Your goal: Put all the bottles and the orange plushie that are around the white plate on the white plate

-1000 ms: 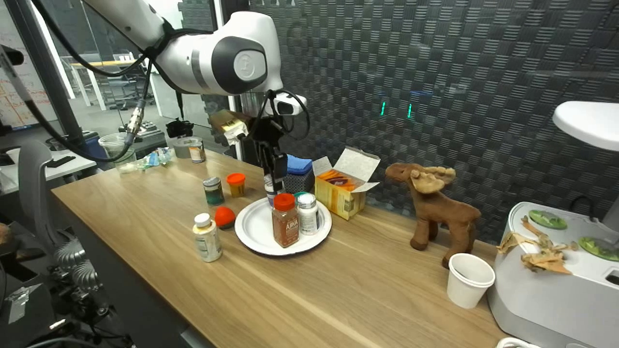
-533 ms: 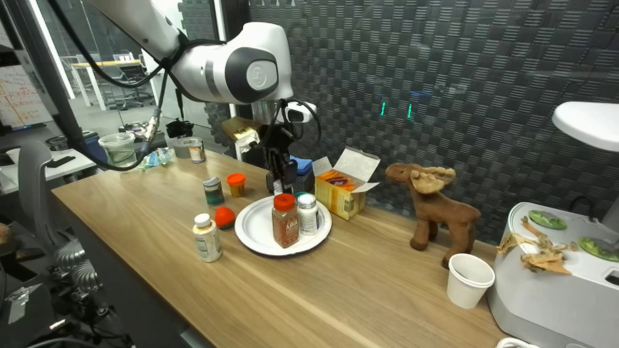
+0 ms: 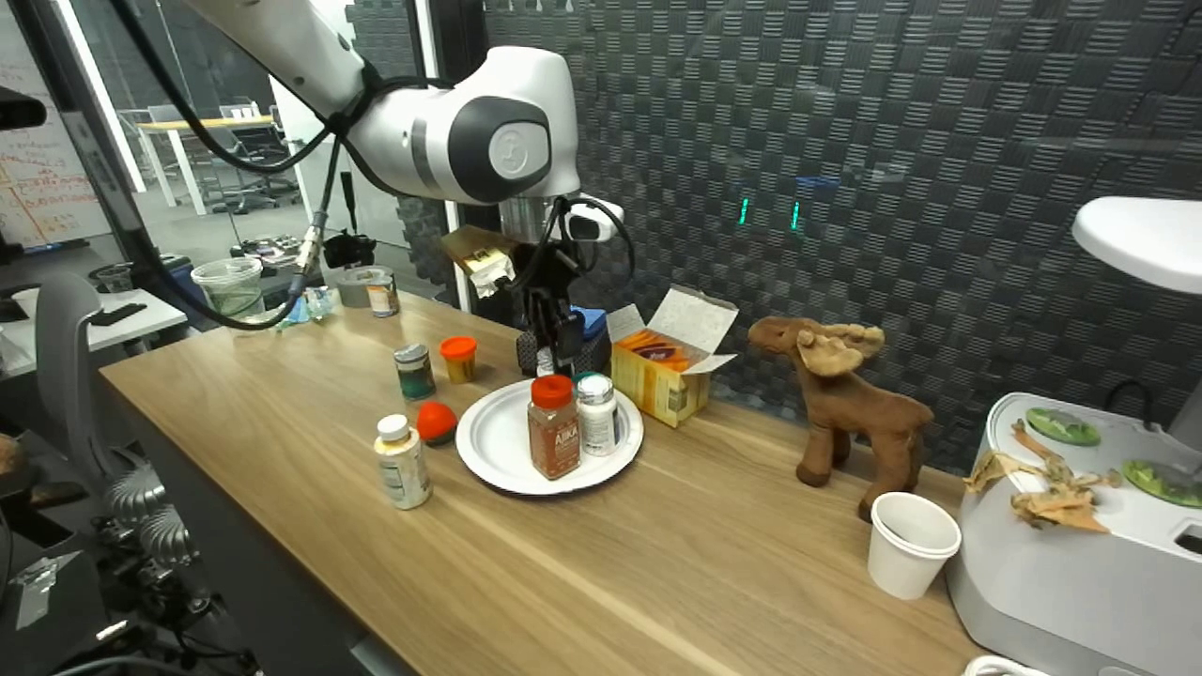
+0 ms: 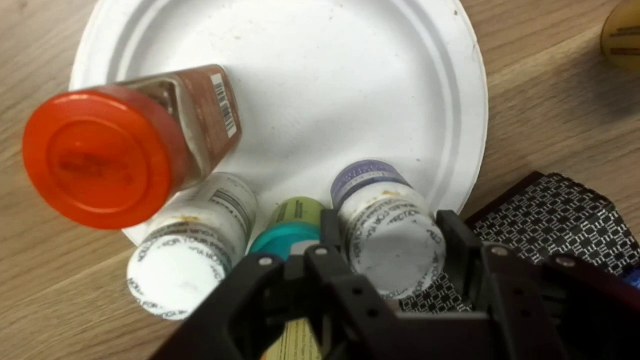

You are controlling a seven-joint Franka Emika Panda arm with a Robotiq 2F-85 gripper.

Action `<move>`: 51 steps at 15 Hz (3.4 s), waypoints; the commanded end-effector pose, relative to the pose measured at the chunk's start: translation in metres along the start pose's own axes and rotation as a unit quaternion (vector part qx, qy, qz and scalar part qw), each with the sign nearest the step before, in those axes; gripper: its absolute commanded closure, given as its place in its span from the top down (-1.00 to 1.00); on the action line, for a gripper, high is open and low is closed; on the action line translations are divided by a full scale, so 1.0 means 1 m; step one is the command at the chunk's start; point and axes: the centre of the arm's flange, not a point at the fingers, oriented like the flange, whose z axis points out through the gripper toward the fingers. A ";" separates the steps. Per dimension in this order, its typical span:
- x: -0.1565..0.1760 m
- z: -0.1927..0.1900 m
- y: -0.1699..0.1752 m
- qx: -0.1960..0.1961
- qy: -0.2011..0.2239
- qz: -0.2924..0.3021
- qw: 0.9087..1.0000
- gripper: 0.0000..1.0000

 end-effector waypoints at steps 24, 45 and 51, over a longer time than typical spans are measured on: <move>-0.233 -0.093 0.055 0.012 -0.049 -0.032 0.998 1.00; -0.172 -0.037 0.056 0.001 -0.093 -0.066 0.994 1.00; -0.171 -0.026 0.054 -0.007 -0.097 -0.065 0.993 0.02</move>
